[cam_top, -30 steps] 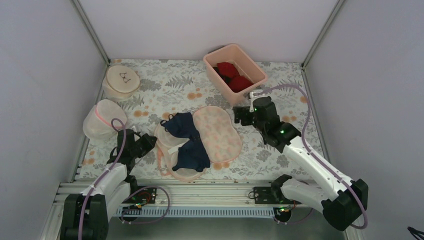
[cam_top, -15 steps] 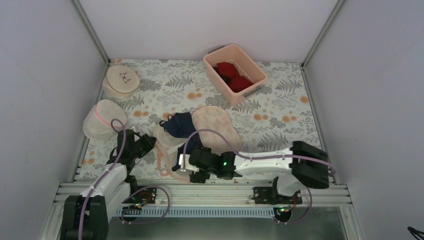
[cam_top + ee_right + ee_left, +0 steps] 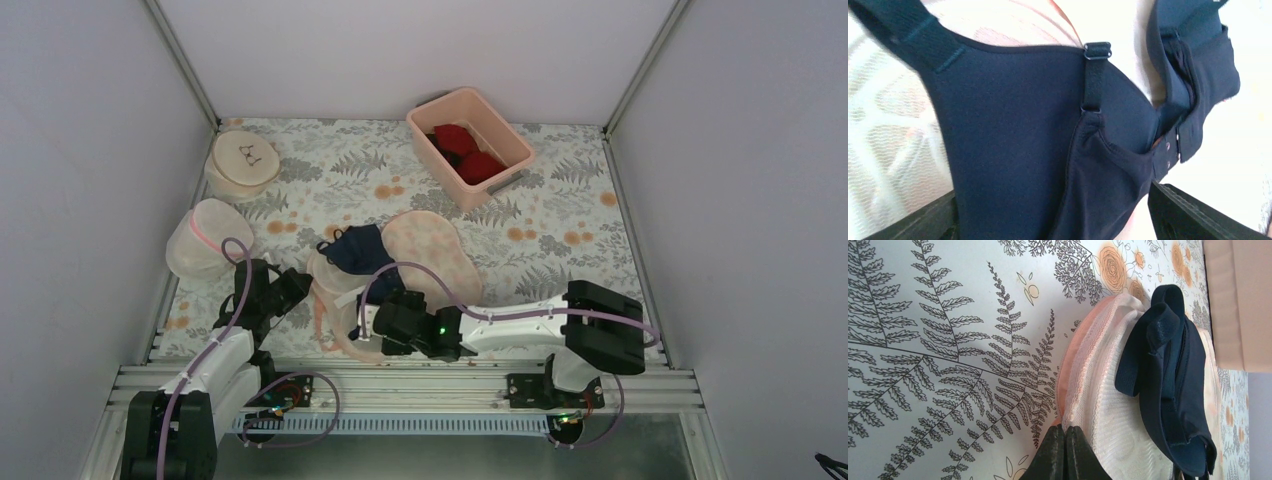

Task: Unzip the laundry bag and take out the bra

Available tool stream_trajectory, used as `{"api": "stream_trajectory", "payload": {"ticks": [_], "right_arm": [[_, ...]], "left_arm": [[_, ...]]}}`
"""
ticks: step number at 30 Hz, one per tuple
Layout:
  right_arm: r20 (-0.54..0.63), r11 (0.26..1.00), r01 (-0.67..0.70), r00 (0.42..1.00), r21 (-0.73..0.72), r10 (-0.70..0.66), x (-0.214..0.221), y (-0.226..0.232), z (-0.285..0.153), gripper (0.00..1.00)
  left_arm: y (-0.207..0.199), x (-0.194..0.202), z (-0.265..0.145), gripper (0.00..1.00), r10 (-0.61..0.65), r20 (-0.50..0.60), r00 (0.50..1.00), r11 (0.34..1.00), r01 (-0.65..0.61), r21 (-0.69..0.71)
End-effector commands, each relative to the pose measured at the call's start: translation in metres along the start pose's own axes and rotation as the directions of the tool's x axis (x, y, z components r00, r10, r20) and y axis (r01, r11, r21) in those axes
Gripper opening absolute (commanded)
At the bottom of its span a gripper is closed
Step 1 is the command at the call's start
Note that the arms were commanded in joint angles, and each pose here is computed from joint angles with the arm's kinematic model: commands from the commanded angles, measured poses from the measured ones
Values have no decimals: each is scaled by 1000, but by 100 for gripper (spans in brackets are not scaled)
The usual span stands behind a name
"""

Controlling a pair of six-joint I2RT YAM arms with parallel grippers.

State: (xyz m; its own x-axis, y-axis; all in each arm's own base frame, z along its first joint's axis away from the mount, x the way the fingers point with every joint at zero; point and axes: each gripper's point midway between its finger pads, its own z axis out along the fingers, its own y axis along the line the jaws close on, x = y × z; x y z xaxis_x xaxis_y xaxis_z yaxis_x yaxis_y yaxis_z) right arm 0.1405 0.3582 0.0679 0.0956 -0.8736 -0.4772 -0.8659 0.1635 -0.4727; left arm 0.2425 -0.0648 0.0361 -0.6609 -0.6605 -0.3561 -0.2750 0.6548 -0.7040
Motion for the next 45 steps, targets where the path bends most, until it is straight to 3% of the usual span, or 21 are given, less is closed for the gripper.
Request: {"api": "stream_trajectory", "payload": {"ticks": [1,3,8,9,10,13,16,18,22,24,25,26,27,28,30,31,33,34,36,42,45], "right_arm": [[-105,989,29,994,142,-14,24,-21,10,82],[-122,988,25,993,154,-6,25,-24,11,68],[-108,989,-30,993,143,46,19,-29,8,19],[-100,990,-50,993,132,64,17,-30,6,11],[-87,991,-69,993,119,80,14,-30,4,5],[-55,987,-158,986,36,160,10,-36,0,4],[-23,972,-231,973,-49,230,7,-39,-6,4],[-4,958,-272,962,-95,272,6,-43,-11,4],[50,938,-303,948,-169,316,2,-48,-23,4],[85,925,-325,934,-195,346,0,-56,-30,4],[99,918,-336,927,-212,363,-1,-59,-34,4],[114,909,-350,917,-226,382,-1,-64,-37,4],[127,902,-358,910,-241,395,-1,-66,-39,4],[136,897,-367,903,-246,407,2,-71,-41,4],[149,896,-366,900,-250,409,3,-73,-42,4],[151,896,-366,900,-250,409,4,-74,-42,4],[144,897,-366,902,-250,408,7,-74,-40,4],[139,897,-367,903,-247,407,9,-74,-39,4],[130,896,-370,903,-245,409,11,-75,-36,4],[129,891,-383,898,-243,421,14,-78,-35,4],[144,890,-388,892,-242,428,14,-83,-37,4]], "left_arm": [[1,-4,-1,2,10,19,1000,1000,-10,-10],[2,-4,-1,2,10,17,1000,1000,-10,-13],[-7,-5,-3,3,23,15,1000,1000,-23,16],[-12,-8,-4,7,30,19,999,999,-30,32],[-17,-12,-5,20,39,31,999,998,-40,46],[-40,-28,-13,66,81,73,994,991,-88,100],[-68,-43,-24,89,114,98,989,979,-129,156],[-93,-58,-35,99,161,134,978,961,-186,205],[-139,-80,-57,100,359,235,903,874,-414,255],[-167,-89,-69,100,533,324,782,744,-615,260],[-182,-92,-76,98,632,373,679,638,-730,246],[-198,-91,-83,96,740,430,517,469,-855,222],[-209,-78,-87,95,822,472,318,239,-946,220],[-211,-62,-88,94,862,502,73,-33,-980,199],[-184,-35,-75,93,830,459,-318,-437,-881,179],[-165,-25,-67,93,776,419,-472,-585,-786,199],[-123,-14,-54,93,651,350,-673,-759,-581,295],[-109,-15,-49,94,600,332,-728,-797,-504,333],[-100,-24,-30,95,545,309,-779,-826,-436,359],[-103,-28,16,97,486,307,-818,-852,-365,376],[-93,-21,30,92,452,302,-839,-864,-328,383]]}}
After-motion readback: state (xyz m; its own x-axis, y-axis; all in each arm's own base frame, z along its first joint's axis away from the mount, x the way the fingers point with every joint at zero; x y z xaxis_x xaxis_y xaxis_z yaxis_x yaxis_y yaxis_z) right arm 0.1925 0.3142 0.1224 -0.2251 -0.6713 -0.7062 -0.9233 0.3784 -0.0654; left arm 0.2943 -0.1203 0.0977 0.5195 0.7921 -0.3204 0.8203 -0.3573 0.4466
